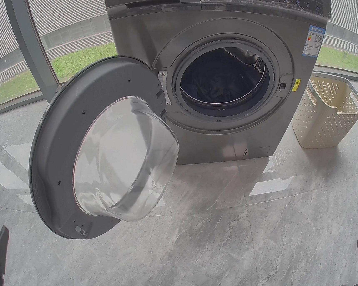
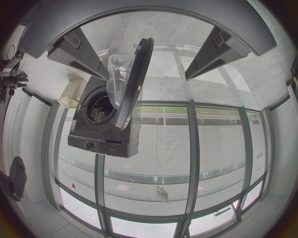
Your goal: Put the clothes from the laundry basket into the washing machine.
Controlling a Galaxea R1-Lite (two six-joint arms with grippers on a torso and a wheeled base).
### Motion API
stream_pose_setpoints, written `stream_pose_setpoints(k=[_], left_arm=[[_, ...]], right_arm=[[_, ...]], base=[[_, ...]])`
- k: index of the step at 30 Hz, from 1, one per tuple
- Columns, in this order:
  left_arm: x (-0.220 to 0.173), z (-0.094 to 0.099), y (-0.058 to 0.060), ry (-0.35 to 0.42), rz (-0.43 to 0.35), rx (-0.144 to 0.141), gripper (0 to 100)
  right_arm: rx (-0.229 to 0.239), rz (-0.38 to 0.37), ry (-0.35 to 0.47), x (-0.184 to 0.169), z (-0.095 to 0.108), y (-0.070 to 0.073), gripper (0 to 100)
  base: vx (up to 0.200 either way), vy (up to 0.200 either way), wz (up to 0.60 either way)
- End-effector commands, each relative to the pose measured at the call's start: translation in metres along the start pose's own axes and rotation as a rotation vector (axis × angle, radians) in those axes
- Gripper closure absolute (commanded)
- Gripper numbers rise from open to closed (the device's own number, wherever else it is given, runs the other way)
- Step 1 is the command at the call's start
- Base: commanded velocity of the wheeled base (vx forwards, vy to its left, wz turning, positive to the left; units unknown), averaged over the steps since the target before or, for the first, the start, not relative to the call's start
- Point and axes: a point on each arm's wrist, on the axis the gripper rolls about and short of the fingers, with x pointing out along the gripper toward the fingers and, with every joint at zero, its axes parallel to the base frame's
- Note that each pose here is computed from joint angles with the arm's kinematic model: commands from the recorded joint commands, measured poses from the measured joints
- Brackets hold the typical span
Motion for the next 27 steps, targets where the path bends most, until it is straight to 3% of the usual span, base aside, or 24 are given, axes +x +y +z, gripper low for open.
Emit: stream_pose_setpoints(k=[1,5,15,18,23,27], left_arm=[[0.103,0.022,0.003,0.165,-0.095,-0.022,0],[0.126,0.024,0.003,0.188,-0.183,-0.036,0],[0.145,0.024,0.001,0.224,-0.278,-0.052,0],[0.141,0.021,-0.010,0.232,-0.367,-0.059,0],[0.122,0.031,-0.028,0.179,-0.510,-0.096,0],[0.102,0.039,-0.038,0.149,-0.629,-0.156,0]], right_arm=[[0.001,0.000,0.011,0.001,-0.005,0.000,0],[0.001,0.000,0.010,0.001,-0.005,0.000,0],[-0.001,0.000,0.010,0.001,-0.005,0.000,0],[-0.001,0.000,0.011,0.001,-0.005,0.000,0],[-0.001,0.000,0.011,0.001,-0.005,0.000,0],[-0.001,0.000,0.011,0.001,-0.005,0.000,0]], base=[[0.000,0.000,0.00],[0.000,0.000,0.00],[0.000,0.000,0.00],[0.000,0.000,0.00],[0.000,0.000,0.00],[0.000,0.000,0.00]])
